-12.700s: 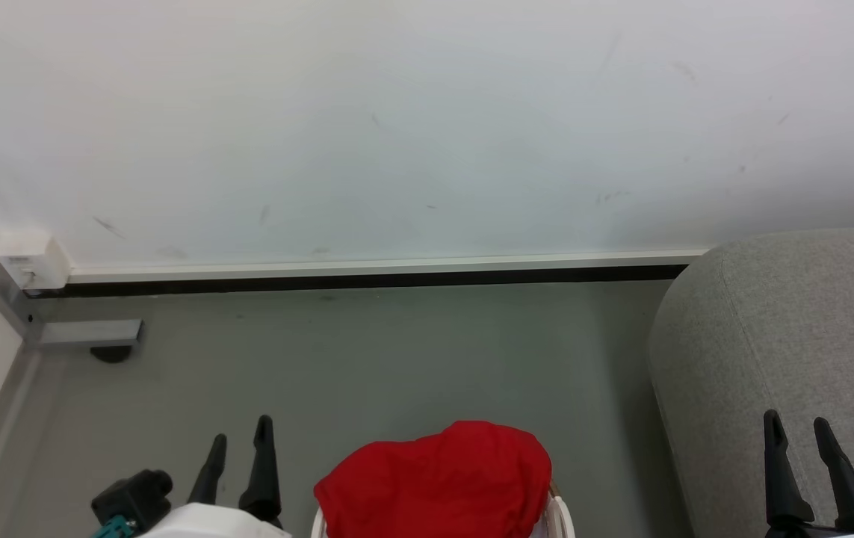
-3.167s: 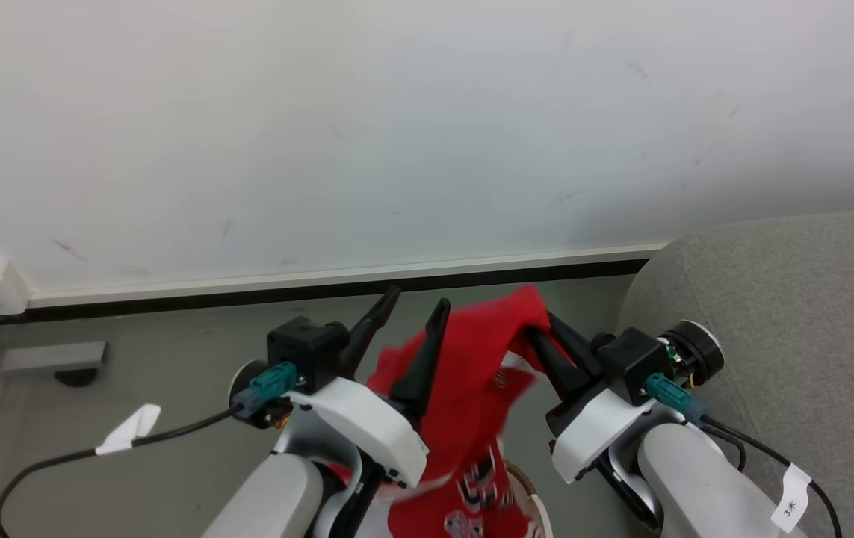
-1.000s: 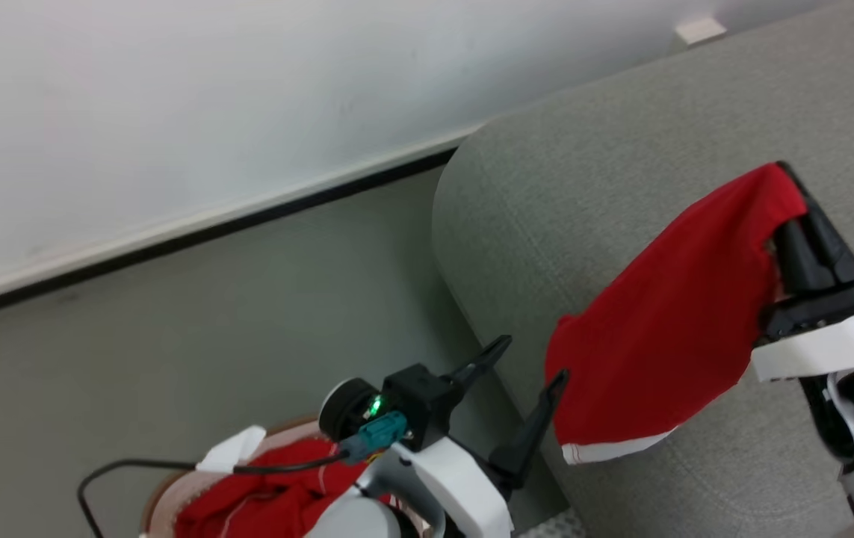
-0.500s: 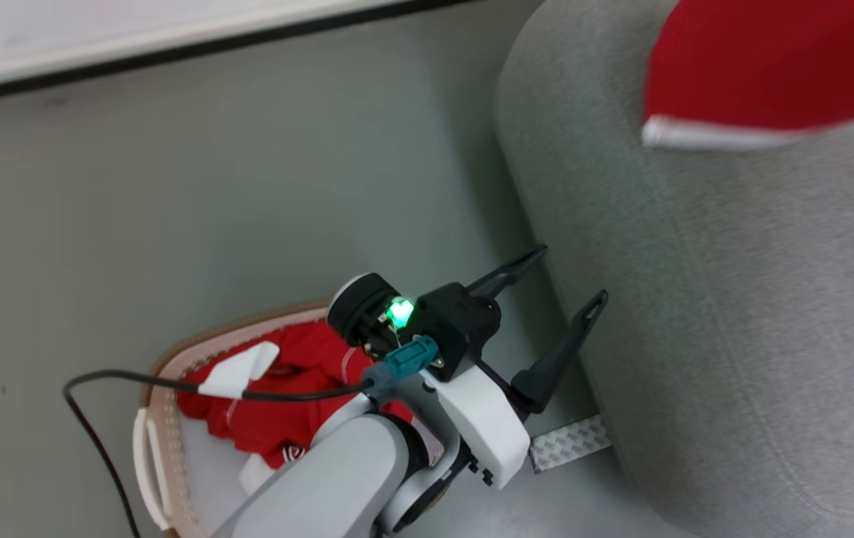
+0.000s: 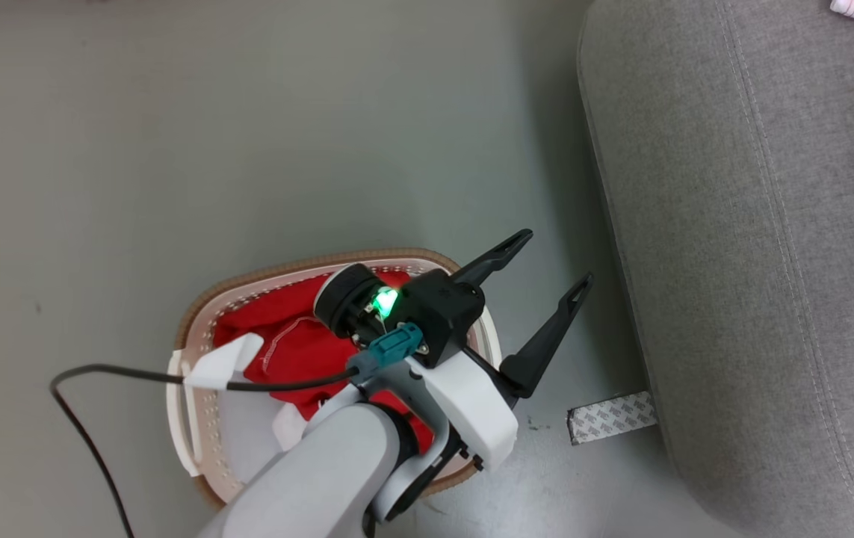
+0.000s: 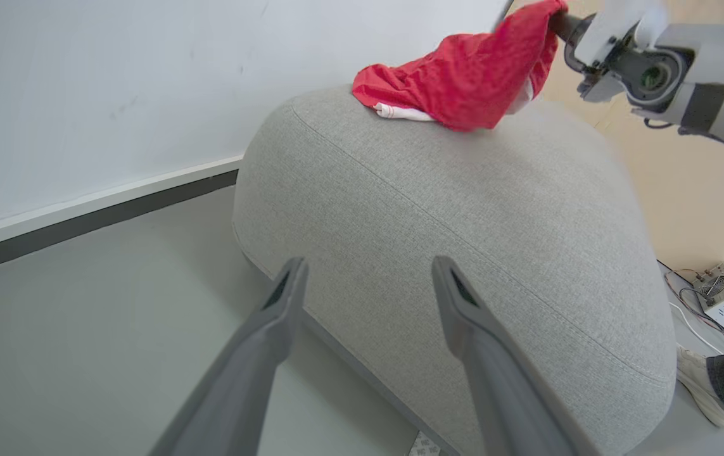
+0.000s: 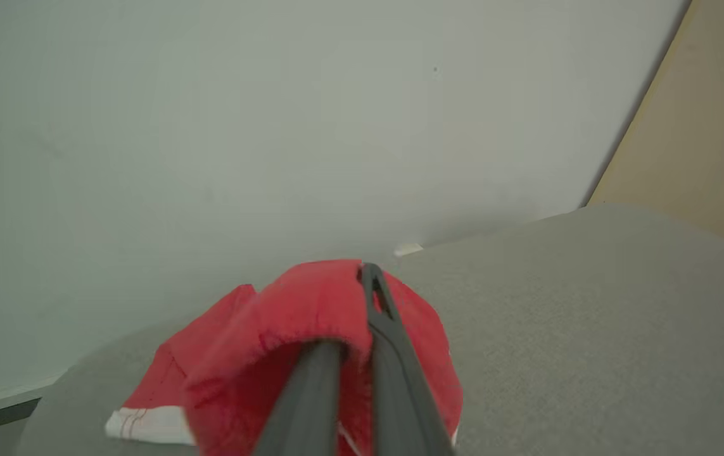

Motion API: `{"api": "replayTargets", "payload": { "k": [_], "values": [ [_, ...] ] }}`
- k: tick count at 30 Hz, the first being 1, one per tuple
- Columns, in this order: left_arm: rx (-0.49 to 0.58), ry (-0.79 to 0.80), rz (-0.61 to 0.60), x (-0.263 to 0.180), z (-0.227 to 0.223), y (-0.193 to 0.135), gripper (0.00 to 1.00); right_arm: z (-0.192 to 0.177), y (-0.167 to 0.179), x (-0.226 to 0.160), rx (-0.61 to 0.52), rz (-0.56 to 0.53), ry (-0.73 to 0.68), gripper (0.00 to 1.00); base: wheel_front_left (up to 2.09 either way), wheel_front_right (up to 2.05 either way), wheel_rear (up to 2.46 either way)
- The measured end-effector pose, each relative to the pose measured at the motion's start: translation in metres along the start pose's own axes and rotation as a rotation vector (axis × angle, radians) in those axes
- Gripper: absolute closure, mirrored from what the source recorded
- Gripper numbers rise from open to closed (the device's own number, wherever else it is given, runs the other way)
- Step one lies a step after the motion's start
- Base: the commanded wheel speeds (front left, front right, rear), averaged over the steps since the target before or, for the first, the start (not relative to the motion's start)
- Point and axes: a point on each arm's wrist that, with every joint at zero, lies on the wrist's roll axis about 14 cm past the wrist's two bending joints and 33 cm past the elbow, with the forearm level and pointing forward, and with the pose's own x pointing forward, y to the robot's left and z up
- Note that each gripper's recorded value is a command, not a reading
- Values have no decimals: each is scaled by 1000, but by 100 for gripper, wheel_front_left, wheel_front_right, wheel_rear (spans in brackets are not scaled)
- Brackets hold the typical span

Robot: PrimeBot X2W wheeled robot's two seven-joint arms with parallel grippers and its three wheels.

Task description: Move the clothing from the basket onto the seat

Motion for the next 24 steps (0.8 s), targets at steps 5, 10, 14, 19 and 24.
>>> {"api": "replayTargets", "payload": {
  "k": [5, 10, 14, 19, 24],
  "values": [
    [0, 1, 18, -3, 1, 2, 0, -60, -7, -29, 14, -36, 140, 63, 0, 0, 0],
    [18, -3, 41, -9, 6, 4, 0, -74, 3, -48, 31, -12, 186, 0, 0, 0, 0],
    [21, -11, 80, -18, 10, 8, 0, -67, 6, -62, -6, 31, 172, 0, 0, 0, 0],
    [21, -32, 147, -37, 18, 10, 0, -54, 10, -89, -44, 100, 130, 0, 0, 0, 0],
    [53, -88, 248, -62, 37, 17, 0, -30, 29, -120, -36, 199, 47, 0, 0, 0, 0]
  ]
}}
